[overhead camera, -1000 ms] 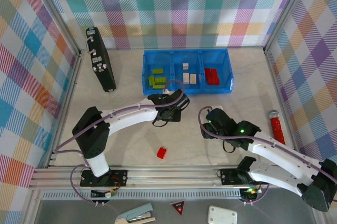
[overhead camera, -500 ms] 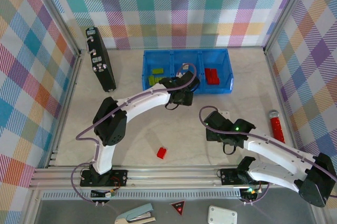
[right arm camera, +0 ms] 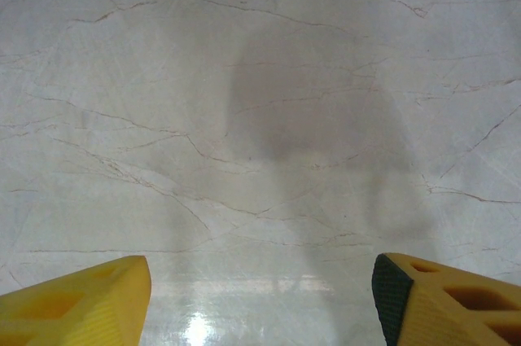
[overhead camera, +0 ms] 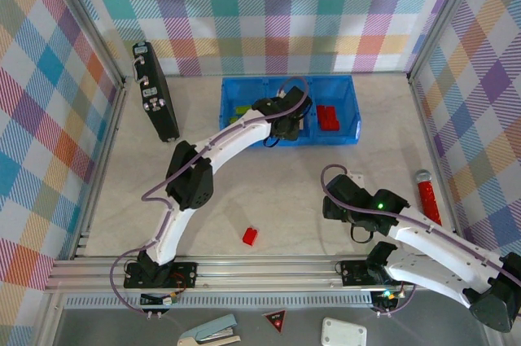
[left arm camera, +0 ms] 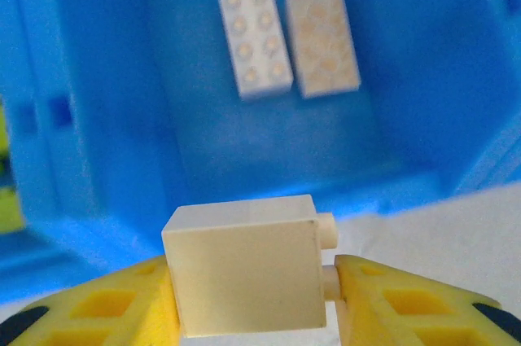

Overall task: Sort the legos into containers by color
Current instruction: Place the lego in the container.

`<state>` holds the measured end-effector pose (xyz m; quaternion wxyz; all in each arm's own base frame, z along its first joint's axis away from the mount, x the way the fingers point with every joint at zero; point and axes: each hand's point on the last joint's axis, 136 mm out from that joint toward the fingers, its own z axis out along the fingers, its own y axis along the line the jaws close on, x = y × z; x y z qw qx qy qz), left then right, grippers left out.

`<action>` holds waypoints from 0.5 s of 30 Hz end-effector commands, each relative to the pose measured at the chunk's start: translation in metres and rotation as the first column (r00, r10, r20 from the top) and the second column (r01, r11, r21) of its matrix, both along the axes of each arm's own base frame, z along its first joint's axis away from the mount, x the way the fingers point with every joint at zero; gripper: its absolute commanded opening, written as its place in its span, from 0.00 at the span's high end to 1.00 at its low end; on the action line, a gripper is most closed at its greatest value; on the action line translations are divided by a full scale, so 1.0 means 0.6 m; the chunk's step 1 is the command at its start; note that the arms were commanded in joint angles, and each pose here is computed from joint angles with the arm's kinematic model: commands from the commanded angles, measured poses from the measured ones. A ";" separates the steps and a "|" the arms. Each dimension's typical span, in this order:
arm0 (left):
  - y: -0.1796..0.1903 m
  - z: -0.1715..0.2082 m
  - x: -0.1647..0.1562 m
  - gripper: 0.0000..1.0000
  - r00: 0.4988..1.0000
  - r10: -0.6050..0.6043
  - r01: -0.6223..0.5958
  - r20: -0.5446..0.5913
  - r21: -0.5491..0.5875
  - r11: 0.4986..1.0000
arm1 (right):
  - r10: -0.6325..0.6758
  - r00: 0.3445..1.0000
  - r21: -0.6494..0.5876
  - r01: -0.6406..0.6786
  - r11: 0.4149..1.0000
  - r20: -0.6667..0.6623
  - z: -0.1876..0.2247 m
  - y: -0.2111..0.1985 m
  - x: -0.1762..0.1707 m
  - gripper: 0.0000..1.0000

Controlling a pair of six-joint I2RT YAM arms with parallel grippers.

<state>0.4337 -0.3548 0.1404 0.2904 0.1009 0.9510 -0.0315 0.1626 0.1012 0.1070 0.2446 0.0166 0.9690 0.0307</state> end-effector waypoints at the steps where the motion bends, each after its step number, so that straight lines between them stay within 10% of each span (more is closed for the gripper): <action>1: 0.016 0.002 0.039 0.51 0.998 0.030 -0.034 0.063 0.061 0.998 | -0.005 1.000 0.000 0.005 1.000 -0.024 -0.001 -0.004 -0.009 0.27; 15: 0.013 -0.005 0.089 0.51 0.983 0.055 -0.070 0.176 0.084 0.994 | 0.001 1.000 0.014 0.000 1.000 -0.014 0.001 -0.003 -0.010 0.27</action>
